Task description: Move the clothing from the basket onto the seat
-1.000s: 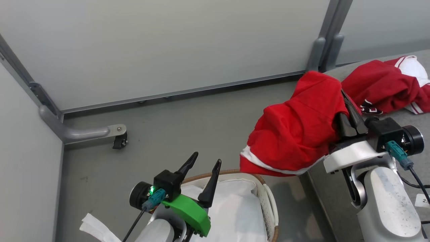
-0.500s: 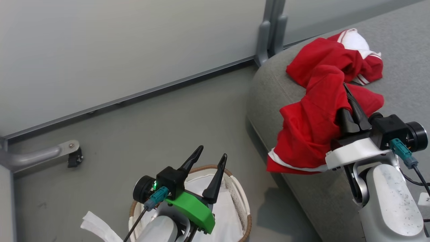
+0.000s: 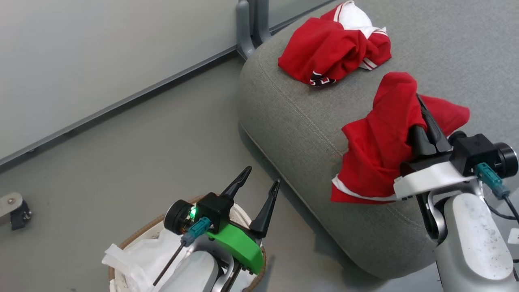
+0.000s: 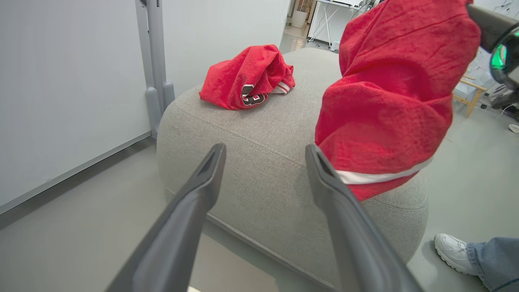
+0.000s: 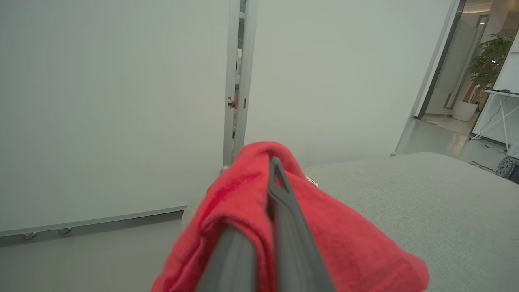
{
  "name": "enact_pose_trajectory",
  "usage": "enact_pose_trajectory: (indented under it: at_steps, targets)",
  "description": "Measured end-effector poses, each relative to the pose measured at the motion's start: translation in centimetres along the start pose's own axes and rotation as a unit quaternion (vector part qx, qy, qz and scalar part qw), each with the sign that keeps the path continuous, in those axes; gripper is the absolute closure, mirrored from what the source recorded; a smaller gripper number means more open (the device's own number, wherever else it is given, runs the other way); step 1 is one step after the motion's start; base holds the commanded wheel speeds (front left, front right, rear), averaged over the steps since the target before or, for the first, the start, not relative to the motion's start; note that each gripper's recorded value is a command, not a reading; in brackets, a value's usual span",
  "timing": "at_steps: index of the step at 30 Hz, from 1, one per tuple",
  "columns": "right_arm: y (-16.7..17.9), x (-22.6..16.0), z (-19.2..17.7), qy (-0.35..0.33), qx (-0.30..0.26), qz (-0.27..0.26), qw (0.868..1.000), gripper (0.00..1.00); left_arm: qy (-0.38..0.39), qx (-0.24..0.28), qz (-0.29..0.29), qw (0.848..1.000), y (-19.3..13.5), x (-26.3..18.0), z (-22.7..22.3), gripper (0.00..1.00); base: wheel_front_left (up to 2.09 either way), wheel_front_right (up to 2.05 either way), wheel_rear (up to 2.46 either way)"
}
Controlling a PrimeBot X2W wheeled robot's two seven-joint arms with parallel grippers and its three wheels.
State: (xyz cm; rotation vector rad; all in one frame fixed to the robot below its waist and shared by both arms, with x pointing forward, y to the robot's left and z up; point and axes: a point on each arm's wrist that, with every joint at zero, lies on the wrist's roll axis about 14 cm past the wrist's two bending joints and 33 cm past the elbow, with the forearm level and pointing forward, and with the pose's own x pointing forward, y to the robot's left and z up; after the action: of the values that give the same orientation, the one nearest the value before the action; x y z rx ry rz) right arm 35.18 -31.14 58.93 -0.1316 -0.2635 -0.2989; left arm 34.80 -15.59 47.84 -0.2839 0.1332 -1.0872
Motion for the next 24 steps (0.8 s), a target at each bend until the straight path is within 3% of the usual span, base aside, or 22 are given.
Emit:
enact_pose_trajectory:
  at_steps: [7, 15, 24]
  targets:
    - [-1.2, 4.2, 3.2, -0.050, -0.046, -0.012, 0.998, 1.00, 0.019, -0.003, -0.016, 1.000, 1.2, 1.0, -1.9, 0.00, 0.00, 0.00, 0.00]
    - [-3.8, 12.3, 9.4, -0.140, -0.121, -0.040, 0.982, 1.00, 0.030, 0.006, -0.009, 0.999, 4.7, 1.7, -3.5, 0.00, 0.00, 0.00, 0.00]
    - [-6.2, 18.7, 8.1, -0.120, -0.181, -0.060, 0.974, 1.00, 0.044, 0.008, 0.020, 0.999, 8.3, 0.2, -5.1, 0.00, 0.00, 0.00, 0.00]
